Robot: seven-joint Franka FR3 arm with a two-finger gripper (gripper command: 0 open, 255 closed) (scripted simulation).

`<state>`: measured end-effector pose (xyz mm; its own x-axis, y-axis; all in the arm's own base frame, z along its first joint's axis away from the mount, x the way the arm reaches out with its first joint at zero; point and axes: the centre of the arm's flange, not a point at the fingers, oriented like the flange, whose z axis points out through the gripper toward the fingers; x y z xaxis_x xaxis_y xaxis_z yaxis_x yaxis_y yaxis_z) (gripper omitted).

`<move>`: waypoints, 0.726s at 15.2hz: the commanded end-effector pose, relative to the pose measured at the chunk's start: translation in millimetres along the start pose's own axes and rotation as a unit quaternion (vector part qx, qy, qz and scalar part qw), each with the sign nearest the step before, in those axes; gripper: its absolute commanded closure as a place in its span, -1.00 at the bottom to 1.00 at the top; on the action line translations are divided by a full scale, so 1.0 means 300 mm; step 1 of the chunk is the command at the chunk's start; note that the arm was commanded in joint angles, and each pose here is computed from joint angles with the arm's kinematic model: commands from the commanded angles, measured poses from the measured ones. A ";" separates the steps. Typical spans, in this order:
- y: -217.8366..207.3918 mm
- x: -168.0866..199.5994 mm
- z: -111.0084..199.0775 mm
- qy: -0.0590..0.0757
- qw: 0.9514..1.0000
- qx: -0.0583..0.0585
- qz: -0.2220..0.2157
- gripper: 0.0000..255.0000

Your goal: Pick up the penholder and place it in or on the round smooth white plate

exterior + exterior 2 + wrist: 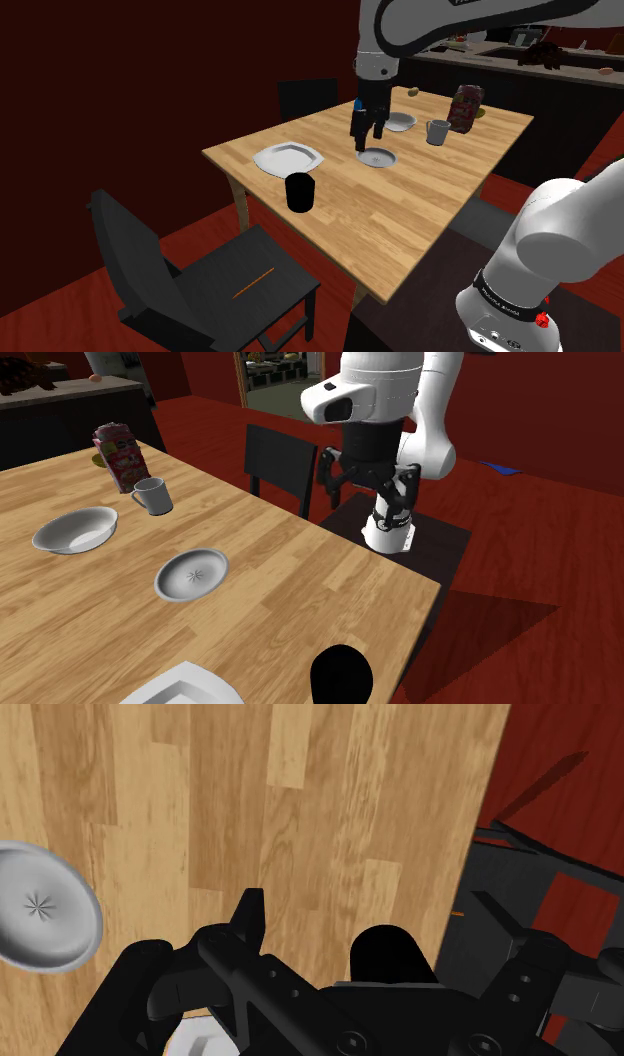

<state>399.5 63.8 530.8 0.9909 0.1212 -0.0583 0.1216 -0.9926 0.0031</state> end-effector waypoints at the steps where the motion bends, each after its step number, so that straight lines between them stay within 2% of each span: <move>1: -0.033 0.081 0.039 -0.001 1.000 0.000 -0.004 -1.00; 11: -0.209 0.446 0.224 -0.006 1.000 -0.002 -0.026 -1.00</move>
<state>512.0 134.8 463.9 0.9834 0.1681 -0.0690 0.1688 -0.9856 0.0050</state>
